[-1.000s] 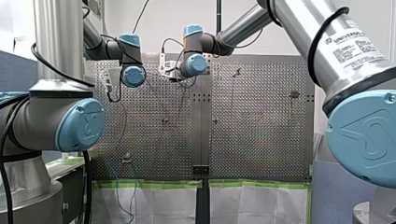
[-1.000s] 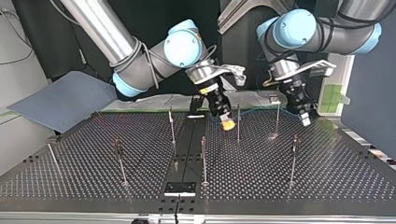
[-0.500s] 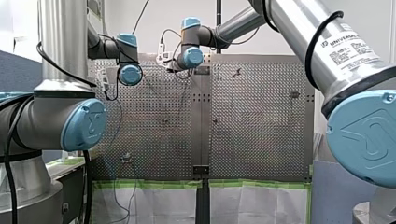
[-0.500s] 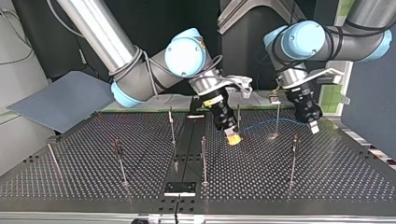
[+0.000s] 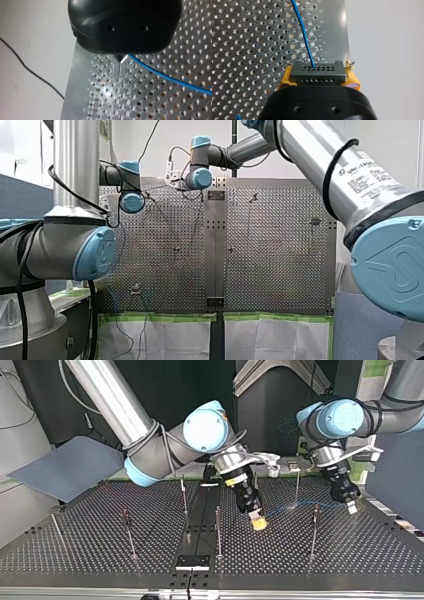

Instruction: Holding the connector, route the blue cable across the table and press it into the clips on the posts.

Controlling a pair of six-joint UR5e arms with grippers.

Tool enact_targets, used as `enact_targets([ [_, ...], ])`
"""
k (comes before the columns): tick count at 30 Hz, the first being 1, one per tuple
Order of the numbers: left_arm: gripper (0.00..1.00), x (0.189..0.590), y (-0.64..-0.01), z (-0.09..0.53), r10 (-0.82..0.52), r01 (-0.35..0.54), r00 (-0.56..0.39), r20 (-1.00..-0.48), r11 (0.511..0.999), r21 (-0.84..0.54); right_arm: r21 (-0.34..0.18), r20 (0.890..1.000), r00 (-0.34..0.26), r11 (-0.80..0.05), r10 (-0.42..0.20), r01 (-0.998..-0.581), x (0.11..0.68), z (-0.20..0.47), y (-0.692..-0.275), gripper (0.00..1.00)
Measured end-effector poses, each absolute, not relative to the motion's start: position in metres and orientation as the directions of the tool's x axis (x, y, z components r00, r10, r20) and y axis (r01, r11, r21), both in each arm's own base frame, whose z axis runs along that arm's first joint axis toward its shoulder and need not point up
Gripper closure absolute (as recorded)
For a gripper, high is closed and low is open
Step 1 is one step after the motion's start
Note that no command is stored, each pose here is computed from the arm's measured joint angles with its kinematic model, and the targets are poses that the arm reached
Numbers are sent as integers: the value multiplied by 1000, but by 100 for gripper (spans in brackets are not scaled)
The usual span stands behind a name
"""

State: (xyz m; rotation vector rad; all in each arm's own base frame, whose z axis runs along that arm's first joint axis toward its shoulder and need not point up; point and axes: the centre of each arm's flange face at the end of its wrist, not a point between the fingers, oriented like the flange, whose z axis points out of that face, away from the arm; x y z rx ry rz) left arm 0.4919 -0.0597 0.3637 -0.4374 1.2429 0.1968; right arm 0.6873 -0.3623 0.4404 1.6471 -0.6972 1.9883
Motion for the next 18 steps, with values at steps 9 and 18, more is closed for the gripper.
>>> enact_targets([
  [9, 100, 509, -51, 357, -102, -323, 312, -944, 924, -206, -88, 988, -155, -763, 16, -640, 700, 415, -368, 100],
  [18, 100, 518, -54, 361, -128, -269, 343, -931, 936, -227, -90, 989, -145, -756, 7, -648, 703, 402, -373, 100],
])
